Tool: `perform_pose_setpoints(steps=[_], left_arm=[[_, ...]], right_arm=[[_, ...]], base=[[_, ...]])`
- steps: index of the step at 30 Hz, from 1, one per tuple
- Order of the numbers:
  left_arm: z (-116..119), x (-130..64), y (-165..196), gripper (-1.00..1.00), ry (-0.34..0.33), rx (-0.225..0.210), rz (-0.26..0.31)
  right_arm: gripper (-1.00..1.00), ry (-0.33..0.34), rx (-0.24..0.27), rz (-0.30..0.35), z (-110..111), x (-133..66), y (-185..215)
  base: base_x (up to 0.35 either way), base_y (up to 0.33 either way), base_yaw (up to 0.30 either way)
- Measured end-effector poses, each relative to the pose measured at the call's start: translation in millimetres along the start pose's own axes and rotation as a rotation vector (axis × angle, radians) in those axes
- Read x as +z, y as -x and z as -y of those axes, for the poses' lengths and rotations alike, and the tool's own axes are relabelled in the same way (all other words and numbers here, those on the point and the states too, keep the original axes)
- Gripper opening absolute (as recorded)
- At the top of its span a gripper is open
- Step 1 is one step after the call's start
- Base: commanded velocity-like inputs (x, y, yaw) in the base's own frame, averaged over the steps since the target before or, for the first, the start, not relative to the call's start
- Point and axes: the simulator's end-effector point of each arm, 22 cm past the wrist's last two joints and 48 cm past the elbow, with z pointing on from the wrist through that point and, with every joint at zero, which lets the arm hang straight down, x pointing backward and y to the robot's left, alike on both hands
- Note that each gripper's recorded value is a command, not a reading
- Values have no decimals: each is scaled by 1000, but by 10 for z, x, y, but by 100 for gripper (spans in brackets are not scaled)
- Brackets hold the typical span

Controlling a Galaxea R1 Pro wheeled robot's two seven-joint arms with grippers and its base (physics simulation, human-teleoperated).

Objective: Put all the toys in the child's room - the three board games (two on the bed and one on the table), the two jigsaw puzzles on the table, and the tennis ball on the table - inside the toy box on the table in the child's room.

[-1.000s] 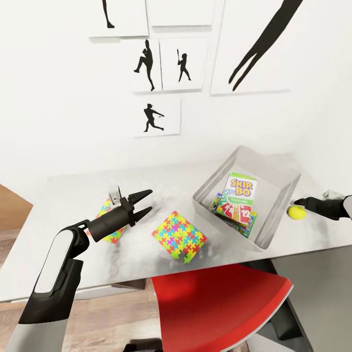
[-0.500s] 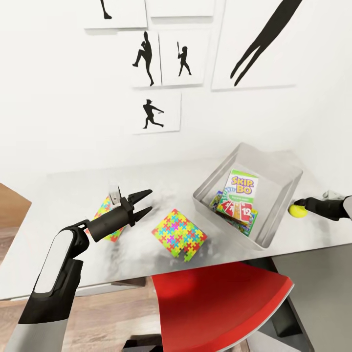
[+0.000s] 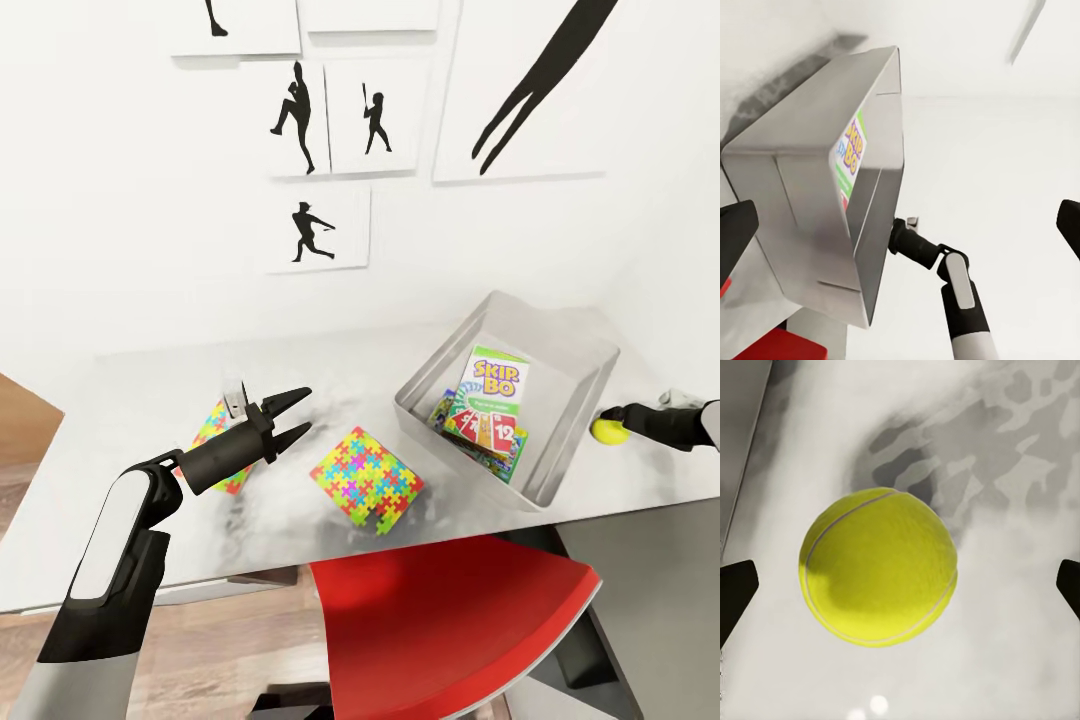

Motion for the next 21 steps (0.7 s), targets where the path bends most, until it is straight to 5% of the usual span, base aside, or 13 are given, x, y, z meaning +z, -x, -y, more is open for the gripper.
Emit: perform_pose_setpoints(steps=[21], left_arm=[[-1,3,1,100,1,1,0]], right_arm=[[100,11,-4,-1,-71,12,-11]], base=[[0,0,0]])
